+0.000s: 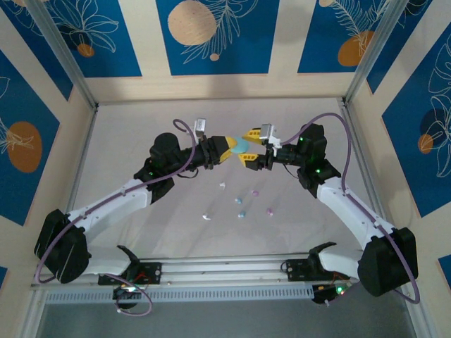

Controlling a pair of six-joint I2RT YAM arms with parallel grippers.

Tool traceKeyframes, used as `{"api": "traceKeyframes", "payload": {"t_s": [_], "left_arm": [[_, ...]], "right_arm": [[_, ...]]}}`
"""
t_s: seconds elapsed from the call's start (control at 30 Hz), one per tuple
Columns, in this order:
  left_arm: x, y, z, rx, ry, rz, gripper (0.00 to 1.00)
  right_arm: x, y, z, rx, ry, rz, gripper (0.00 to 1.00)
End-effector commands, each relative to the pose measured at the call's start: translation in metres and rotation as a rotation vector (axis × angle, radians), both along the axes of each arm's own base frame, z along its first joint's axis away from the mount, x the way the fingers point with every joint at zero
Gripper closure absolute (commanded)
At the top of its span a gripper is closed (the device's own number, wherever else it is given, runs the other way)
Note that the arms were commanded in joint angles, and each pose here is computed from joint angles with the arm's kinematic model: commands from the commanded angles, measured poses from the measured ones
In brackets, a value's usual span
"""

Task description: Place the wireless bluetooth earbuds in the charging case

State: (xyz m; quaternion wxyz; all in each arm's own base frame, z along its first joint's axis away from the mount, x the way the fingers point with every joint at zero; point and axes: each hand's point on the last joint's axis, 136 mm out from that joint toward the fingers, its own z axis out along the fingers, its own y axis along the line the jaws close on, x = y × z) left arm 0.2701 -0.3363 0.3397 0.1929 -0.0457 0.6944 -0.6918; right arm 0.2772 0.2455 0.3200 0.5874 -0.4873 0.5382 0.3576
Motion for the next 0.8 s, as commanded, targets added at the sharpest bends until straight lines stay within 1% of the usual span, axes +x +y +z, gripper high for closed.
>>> {"api": "traceKeyframes", "payload": {"t_s": [0.0,0.1,0.2,0.27,0.33,0.5,0.57,0.63,0.7,0.77], "left_arm": [[-0.007,0.001,0.014,-0.025,-0.037,-0.019,0.94],[-0.006,0.001,0.015,-0.026,-0.037,-0.017,0.94],[-0.007,0.000,0.015,-0.024,-0.036,-0.022,0.94],[-0.006,0.000,0.013,-0.021,-0.034,-0.021,0.93],[-0.006,0.000,0.013,-0.021,-0.038,-0.019,0.90],[-0.005,0.002,0.007,0.006,-0.050,-0.005,0.80],[-0.005,0.002,0.006,0.009,-0.053,-0.004,0.62],[-0.006,0.002,0.008,0.009,-0.070,-0.007,0.61],[-0.005,0.003,0.009,0.026,-0.099,0.001,0.50],[-0.004,0.007,0.007,0.069,-0.133,0.022,0.43]], "right_arm": [[0.003,0.002,0.013,0.017,-0.035,-0.009,0.41],[0.004,0.002,0.013,0.018,-0.034,-0.011,0.43],[0.002,0.002,0.013,0.020,-0.029,0.000,0.50],[0.000,0.003,0.013,0.023,-0.024,0.010,0.57],[-0.003,0.003,0.013,0.021,-0.010,0.024,0.63],[-0.007,0.002,0.012,0.015,0.041,0.054,0.67],[-0.010,0.001,0.011,0.014,0.049,0.064,0.68],[-0.011,0.001,0.011,0.013,0.056,0.069,0.70],[-0.011,0.000,0.010,0.011,0.079,0.066,0.70],[-0.011,-0.003,0.010,0.013,0.111,0.064,0.70]]}}
